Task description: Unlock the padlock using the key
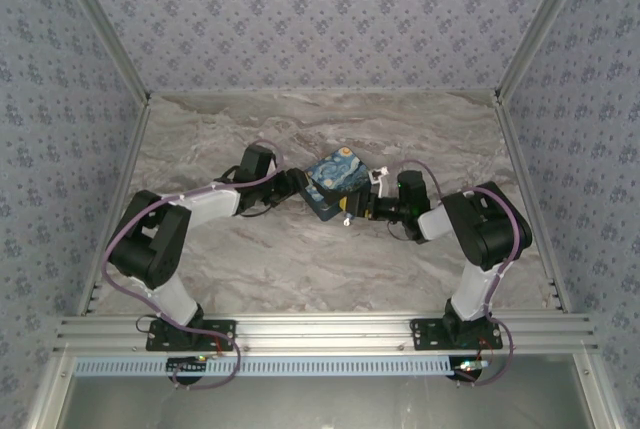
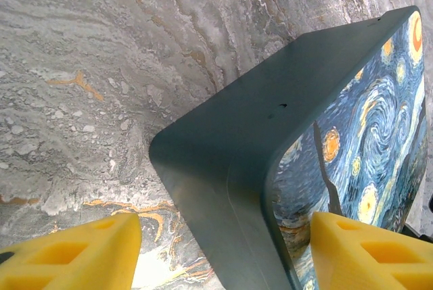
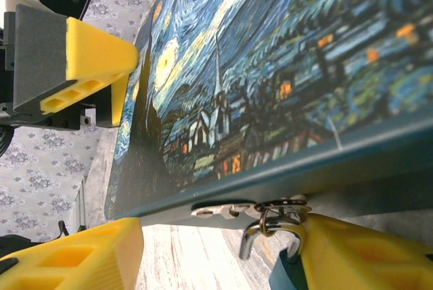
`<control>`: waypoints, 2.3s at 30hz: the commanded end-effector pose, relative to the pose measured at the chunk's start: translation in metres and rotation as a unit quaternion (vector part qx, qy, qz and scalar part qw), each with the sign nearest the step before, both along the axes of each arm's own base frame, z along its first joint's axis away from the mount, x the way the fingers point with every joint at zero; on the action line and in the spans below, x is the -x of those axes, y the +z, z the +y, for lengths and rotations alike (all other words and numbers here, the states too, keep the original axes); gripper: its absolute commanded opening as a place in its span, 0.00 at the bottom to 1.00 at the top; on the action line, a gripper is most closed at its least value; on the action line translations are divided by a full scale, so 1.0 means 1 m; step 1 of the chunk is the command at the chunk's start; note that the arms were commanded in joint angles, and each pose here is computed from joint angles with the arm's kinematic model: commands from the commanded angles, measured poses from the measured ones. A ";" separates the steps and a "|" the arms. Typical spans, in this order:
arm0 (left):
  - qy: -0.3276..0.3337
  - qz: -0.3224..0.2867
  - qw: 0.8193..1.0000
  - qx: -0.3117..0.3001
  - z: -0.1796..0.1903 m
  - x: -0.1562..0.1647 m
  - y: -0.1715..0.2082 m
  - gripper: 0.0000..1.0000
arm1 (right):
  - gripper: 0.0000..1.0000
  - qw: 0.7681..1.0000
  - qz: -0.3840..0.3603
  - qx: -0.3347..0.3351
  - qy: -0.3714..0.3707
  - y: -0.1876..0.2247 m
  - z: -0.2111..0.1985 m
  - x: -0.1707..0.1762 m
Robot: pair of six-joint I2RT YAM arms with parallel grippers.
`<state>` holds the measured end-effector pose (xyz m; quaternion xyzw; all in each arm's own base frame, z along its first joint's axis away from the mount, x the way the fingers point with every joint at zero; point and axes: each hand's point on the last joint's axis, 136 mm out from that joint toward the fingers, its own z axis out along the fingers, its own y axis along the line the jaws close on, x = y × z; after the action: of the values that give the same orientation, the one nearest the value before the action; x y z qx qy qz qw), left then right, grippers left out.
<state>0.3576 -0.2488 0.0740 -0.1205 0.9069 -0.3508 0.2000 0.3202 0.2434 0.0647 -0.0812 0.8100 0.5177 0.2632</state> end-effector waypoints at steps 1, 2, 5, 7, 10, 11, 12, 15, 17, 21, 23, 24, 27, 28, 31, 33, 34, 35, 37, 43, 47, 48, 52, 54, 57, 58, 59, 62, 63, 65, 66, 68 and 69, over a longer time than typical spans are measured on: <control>0.010 0.054 0.997 -0.045 0.019 0.022 -0.032 0.65 | 0.59 1.000 -0.015 -0.012 0.001 0.010 -0.001 0.000; 0.010 0.054 0.997 -0.046 0.019 0.022 -0.032 0.65 | 0.57 1.000 -0.016 -0.013 0.001 0.010 -0.001 0.000; 0.011 0.053 0.998 -0.044 0.020 0.022 -0.031 0.65 | 0.55 1.000 -0.018 -0.013 -0.001 0.011 -0.002 0.000; 0.011 0.054 0.997 -0.045 0.020 0.023 -0.032 0.65 | 0.54 1.000 -0.018 -0.014 -0.001 0.010 -0.002 0.000; 0.012 0.054 0.997 -0.046 0.020 0.023 -0.032 0.65 | 0.52 1.000 -0.019 -0.014 -0.004 0.009 -0.004 0.002; 0.011 0.054 0.997 -0.046 0.020 0.023 -0.031 0.65 | 0.52 1.000 -0.019 -0.015 -0.004 0.009 -0.004 0.002; 0.011 0.055 0.997 -0.046 0.020 0.023 -0.032 0.65 | 0.51 1.000 -0.020 -0.015 -0.006 0.009 -0.005 0.003; 0.011 0.054 0.997 -0.046 0.020 0.023 -0.032 0.65 | 0.49 1.000 -0.023 -0.017 -0.007 0.010 -0.005 0.004; 0.011 0.054 0.997 -0.046 0.020 0.022 -0.031 0.65 | 0.47 1.000 -0.024 -0.017 -0.006 0.010 -0.006 0.005; 0.011 0.054 0.997 -0.046 0.020 0.022 -0.032 0.65 | 0.45 0.999 -0.026 -0.017 -0.006 0.011 -0.006 0.006; 0.011 0.054 0.997 -0.046 0.020 0.022 -0.032 0.65 | 0.45 0.999 -0.027 -0.018 -0.007 0.011 -0.007 0.006; 0.011 0.055 0.997 -0.046 0.020 0.023 -0.032 0.65 | 0.45 0.999 -0.028 -0.018 -0.009 0.011 -0.008 0.006; 0.011 0.055 0.997 -0.046 0.020 0.023 -0.032 0.65 | 0.43 0.999 -0.028 -0.018 -0.009 0.011 -0.007 0.006; 0.011 0.054 0.997 -0.046 0.020 0.023 -0.031 0.65 | 0.42 0.999 -0.029 -0.017 -0.009 0.011 -0.008 0.006; 0.011 0.054 0.997 -0.045 0.020 0.023 -0.031 0.65 | 0.37 0.999 -0.029 -0.018 -0.009 0.011 -0.007 0.006; 0.011 0.054 0.997 -0.045 0.020 0.023 -0.031 0.65 | 0.34 0.999 -0.028 -0.016 -0.010 0.010 -0.007 0.006; 0.011 0.053 0.998 -0.044 0.020 0.022 -0.030 0.65 | 0.33 0.999 -0.026 -0.016 -0.010 0.010 -0.007 0.005; 0.011 0.053 0.998 -0.045 0.020 0.022 -0.030 0.65 | 0.31 1.000 -0.024 -0.015 -0.010 0.009 -0.007 0.005; 0.012 0.053 0.998 -0.044 0.020 0.022 -0.030 0.65 | 0.27 1.000 -0.022 -0.013 -0.011 0.007 -0.007 0.004; 0.011 0.052 0.998 -0.045 0.020 0.023 -0.029 0.65 | 0.17 1.000 -0.014 -0.006 -0.017 0.001 -0.007 0.003; 0.013 0.051 0.998 -0.047 0.021 0.023 -0.029 0.65 | 0.09 1.000 -0.008 0.000 -0.025 -0.003 -0.009 0.002; 0.013 0.050 0.998 -0.046 0.021 0.023 -0.028 0.65 | 0.08 1.000 -0.006 0.001 -0.027 -0.005 -0.010 0.002; 0.014 0.051 0.997 -0.048 0.022 0.024 -0.028 0.65 | 0.05 0.999 -0.001 0.005 -0.035 -0.007 -0.012 0.003; 0.015 0.050 0.997 -0.049 0.023 0.025 -0.028 0.65 | 0.05 0.999 0.003 0.005 -0.041 -0.009 -0.013 0.003; 0.016 0.049 0.997 -0.051 0.024 0.026 -0.028 0.65 | 0.04 0.999 0.006 0.004 -0.051 -0.007 -0.015 0.002; 0.017 0.050 0.997 -0.052 0.025 0.027 -0.028 0.65 | 0.04 0.998 0.007 0.004 -0.056 -0.007 -0.016 0.001; 0.018 0.049 0.997 -0.052 0.025 0.027 -0.029 0.65 | 0.04 0.998 0.007 0.004 -0.060 -0.006 -0.016 0.000; 0.018 0.050 0.997 -0.053 0.026 0.028 -0.030 0.65 | 0.04 0.997 0.008 0.002 -0.072 -0.003 -0.018 -0.002; 0.017 0.050 0.997 -0.053 0.025 0.029 -0.030 0.65 | 0.04 0.997 0.007 0.002 -0.076 -0.002 -0.019 -0.003; 0.017 0.051 0.997 -0.054 0.025 0.029 -0.032 0.65 | 0.04 0.996 0.006 0.001 -0.083 -0.001 -0.020 -0.005; 0.016 0.052 0.997 -0.055 0.025 0.029 -0.033 0.65 | 0.04 0.996 0.005 -0.001 -0.087 0.000 -0.020 -0.006; 0.016 0.053 0.997 -0.054 0.024 0.029 -0.034 0.65 | 0.04 0.996 0.006 -0.006 -0.093 0.002 -0.020 -0.009; 0.017 0.053 0.997 -0.053 0.024 0.029 -0.034 0.65 | 0.04 0.995 0.008 -0.009 -0.098 0.003 -0.021 -0.010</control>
<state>0.3523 -0.2424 0.0737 -0.1252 0.9067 -0.3457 0.2068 0.3217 0.2234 0.0523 -0.0065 0.8251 0.4901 0.2810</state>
